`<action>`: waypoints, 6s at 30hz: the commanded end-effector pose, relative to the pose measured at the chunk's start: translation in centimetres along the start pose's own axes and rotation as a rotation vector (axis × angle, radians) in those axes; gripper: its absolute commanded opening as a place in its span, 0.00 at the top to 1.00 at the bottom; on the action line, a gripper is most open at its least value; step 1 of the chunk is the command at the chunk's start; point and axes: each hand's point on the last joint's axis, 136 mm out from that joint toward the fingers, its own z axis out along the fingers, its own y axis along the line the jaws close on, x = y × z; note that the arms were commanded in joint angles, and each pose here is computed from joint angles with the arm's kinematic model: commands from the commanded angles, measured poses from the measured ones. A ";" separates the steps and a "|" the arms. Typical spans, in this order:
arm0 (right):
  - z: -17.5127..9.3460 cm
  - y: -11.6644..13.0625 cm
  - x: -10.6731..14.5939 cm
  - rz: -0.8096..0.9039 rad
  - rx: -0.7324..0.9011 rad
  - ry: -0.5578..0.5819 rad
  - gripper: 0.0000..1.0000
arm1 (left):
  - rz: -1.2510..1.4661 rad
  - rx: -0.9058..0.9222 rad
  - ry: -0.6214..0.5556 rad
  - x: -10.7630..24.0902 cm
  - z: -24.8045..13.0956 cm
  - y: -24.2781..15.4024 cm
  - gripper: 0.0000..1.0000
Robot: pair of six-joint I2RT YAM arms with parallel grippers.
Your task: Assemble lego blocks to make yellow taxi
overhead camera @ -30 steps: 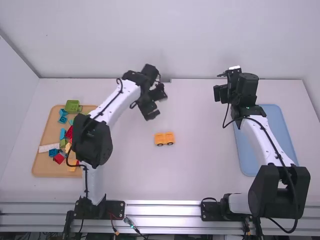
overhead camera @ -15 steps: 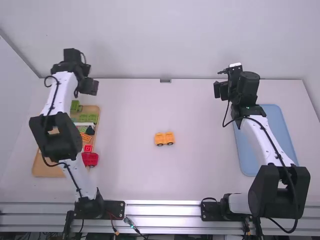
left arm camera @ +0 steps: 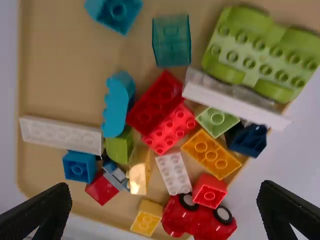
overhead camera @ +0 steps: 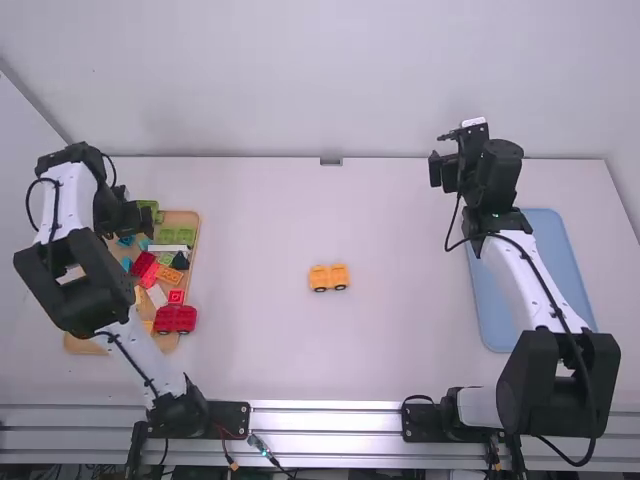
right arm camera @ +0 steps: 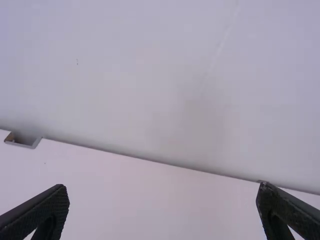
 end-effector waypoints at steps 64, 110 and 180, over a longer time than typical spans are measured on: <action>0.0 2.3 -2.5 -0.009 -0.046 -0.058 0.01 | -0.025 0.122 -0.142 8.6 11.2 3.4 0.45; 0.0 2.4 -2.1 -0.009 -0.049 -0.044 0.01 | 0.004 0.109 -0.172 8.7 12.7 3.1 0.79; -2.4 28.3 4.2 0.391 -1.399 0.260 0.32 | 1.360 0.345 -1.156 8.4 -7.6 -40.3 0.99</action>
